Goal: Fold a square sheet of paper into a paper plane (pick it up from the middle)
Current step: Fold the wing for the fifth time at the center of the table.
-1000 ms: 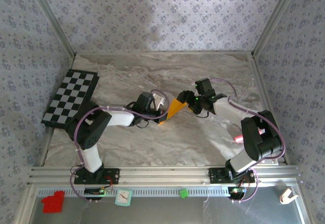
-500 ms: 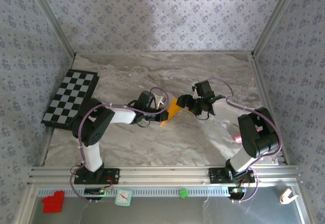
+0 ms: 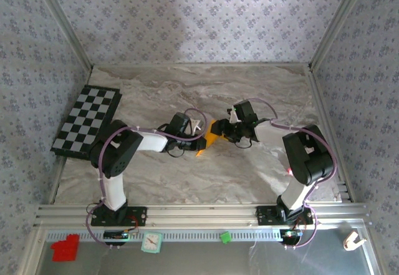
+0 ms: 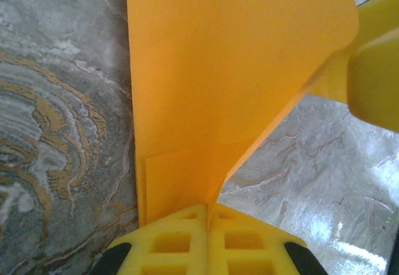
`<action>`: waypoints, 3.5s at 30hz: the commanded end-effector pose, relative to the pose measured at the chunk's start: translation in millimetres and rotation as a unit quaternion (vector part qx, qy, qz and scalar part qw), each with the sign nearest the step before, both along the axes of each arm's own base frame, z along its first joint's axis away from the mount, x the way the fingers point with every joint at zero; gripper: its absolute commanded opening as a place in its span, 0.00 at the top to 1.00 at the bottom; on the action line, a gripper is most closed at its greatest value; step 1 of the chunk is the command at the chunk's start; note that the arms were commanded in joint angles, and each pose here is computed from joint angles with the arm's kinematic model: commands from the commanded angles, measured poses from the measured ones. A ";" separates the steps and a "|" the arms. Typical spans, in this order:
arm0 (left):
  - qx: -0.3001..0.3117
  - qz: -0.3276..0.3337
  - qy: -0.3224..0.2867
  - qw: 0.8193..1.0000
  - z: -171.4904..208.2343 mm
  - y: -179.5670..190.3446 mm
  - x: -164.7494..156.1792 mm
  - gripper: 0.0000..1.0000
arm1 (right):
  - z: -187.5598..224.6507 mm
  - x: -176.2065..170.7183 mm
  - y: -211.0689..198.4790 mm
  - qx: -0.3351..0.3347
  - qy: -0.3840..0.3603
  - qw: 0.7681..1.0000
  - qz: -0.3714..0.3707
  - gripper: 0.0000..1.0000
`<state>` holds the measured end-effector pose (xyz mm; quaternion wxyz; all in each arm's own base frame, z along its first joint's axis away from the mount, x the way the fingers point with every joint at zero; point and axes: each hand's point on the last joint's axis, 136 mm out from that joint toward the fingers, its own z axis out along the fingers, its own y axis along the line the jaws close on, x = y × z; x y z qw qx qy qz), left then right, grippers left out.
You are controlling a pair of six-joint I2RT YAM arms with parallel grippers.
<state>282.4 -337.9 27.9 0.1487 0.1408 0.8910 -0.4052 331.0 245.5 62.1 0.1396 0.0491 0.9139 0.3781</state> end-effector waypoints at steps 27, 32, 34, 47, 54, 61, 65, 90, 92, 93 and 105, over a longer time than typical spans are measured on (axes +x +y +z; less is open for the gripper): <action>-0.031 0.041 0.040 0.998 -17.8 12.5 3.4 0.96 | 8.5 -10.7 40.4 0.089 -0.038 0.993 0.061 0.49; -0.030 0.041 0.042 0.998 -19.5 12.9 2.2 0.94 | 6.8 -6.0 44.4 0.093 -0.036 0.993 0.064 0.50; -0.029 0.042 0.043 0.998 -20.7 13.7 2.1 0.92 | 7.4 -5.0 46.5 0.096 -0.037 0.993 0.066 0.50; -0.020 0.047 0.059 0.997 -30.8 17.2 -1.3 0.89 | 0.1 -1.5 48.3 0.091 -0.026 0.994 0.063 0.52; -0.018 0.054 0.085 0.995 -31.8 19.0 -1.9 0.94 | 14.6 -1.5 42.5 0.080 -0.050 0.994 0.058 0.53; -0.027 0.052 0.113 0.992 -24.4 17.5 0.3 0.97 | 14.7 -6.3 34.4 0.066 -0.059 0.995 0.053 0.53; -0.026 0.056 0.126 0.990 -23.3 17.6 0.6 0.97 | 12.0 -7.3 38.0 0.071 -0.054 0.994 0.061 0.53; -0.028 0.069 0.133 0.988 -32.8 22.7 -2.8 0.92 | -13.4 3.4 45.8 0.058 -0.016 0.997 0.048 0.54; -0.027 0.070 0.133 0.988 -33.4 23.4 -2.8 0.92 | -13.4 4.4 45.4 0.059 -0.016 0.997 0.045 0.54; -0.027 0.070 0.132 0.988 -34.0 23.7 -3.2 0.92 | -12.3 4.8 45.8 0.063 -0.018 0.997 0.044 0.54; -0.022 0.078 0.132 0.988 -36.5 27.2 -2.3 0.95 | 6.2 8.3 38.7 0.092 -0.045 0.994 0.029 0.54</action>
